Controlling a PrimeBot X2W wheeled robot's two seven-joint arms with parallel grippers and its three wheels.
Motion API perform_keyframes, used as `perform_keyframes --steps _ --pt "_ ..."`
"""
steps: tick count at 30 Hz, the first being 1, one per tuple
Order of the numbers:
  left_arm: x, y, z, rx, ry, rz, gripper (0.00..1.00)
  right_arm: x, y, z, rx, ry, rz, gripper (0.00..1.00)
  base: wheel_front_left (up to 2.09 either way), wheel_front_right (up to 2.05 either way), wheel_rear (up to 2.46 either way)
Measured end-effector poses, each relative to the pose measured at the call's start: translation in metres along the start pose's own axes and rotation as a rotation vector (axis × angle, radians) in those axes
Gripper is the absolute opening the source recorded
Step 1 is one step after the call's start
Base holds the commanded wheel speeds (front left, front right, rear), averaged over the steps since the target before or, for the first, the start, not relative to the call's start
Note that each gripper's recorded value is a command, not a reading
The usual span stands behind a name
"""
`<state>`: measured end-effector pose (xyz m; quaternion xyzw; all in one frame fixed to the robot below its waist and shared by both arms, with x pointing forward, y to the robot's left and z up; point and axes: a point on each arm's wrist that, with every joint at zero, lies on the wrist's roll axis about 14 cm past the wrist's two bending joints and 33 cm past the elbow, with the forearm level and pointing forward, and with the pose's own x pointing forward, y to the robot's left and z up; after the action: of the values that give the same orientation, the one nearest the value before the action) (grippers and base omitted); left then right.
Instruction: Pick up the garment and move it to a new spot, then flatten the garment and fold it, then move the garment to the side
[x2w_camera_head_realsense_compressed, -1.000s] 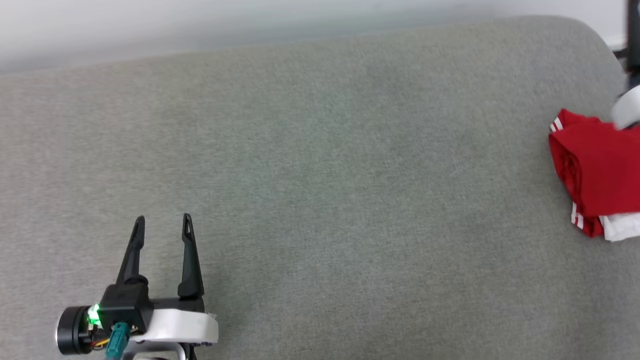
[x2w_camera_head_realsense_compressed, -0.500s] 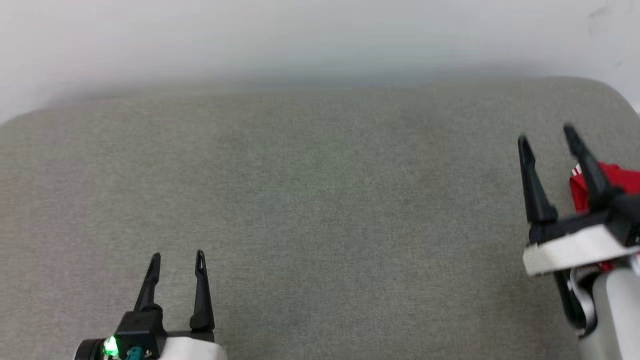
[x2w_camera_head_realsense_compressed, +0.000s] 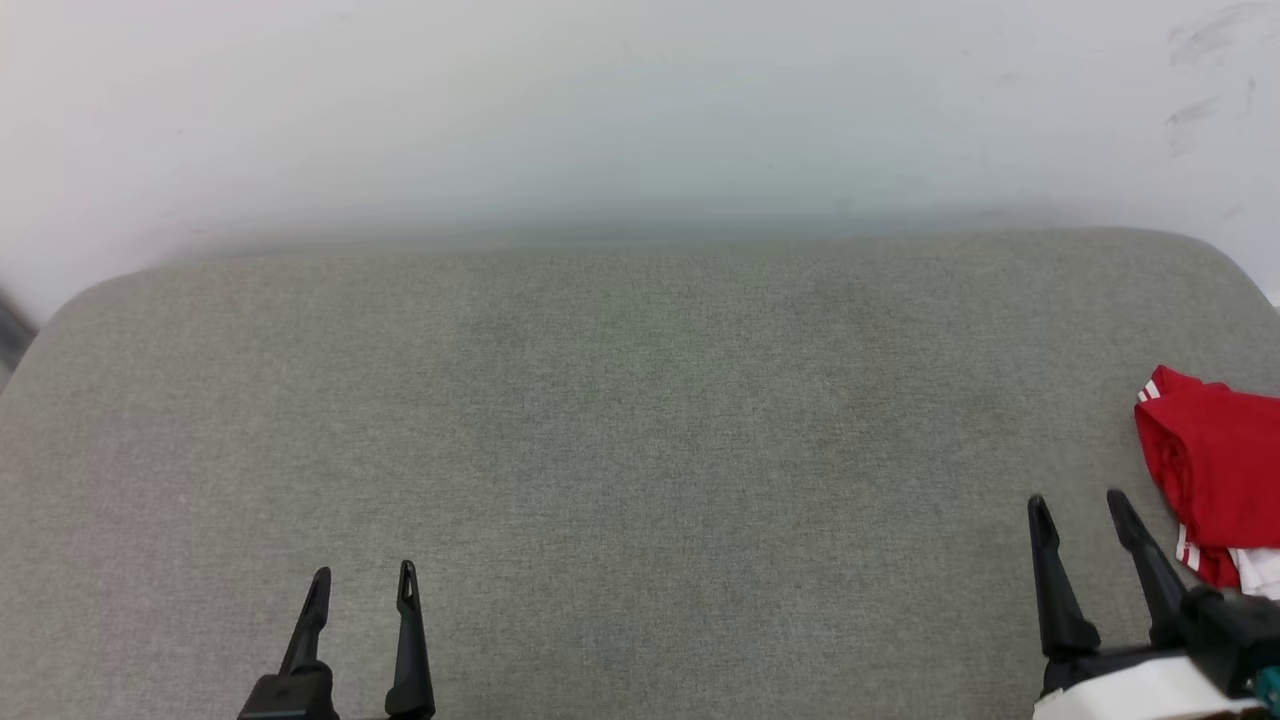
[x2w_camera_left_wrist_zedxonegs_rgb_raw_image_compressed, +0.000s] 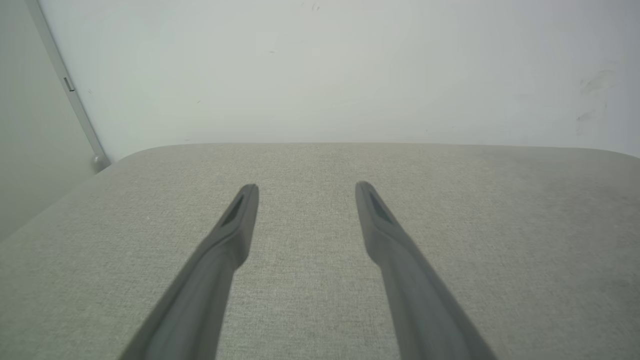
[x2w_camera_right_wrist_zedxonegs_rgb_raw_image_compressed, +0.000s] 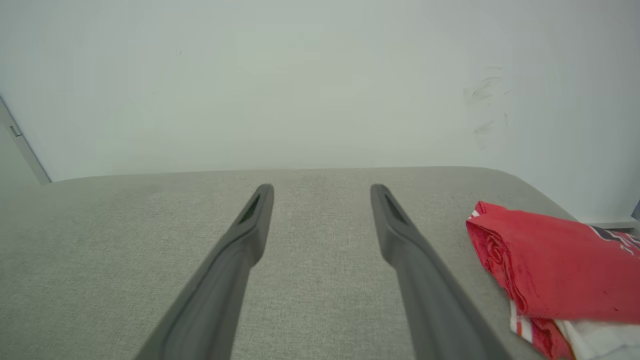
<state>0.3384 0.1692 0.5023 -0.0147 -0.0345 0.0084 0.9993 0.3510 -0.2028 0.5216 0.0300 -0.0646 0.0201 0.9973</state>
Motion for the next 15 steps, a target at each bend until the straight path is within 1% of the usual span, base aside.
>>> perform_keyframes --steps 7,15 --pt "-0.005 0.000 0.003 0.006 -0.008 -0.002 1.00 -0.023 0.002 -0.012 0.037 0.037 -0.028 1.00 0.00 0.00 0.00" --pt "-0.008 0.001 -0.001 0.010 0.005 -0.005 1.00 -0.028 0.006 -0.016 0.047 0.050 -0.029 1.00 0.00 0.00 0.00"
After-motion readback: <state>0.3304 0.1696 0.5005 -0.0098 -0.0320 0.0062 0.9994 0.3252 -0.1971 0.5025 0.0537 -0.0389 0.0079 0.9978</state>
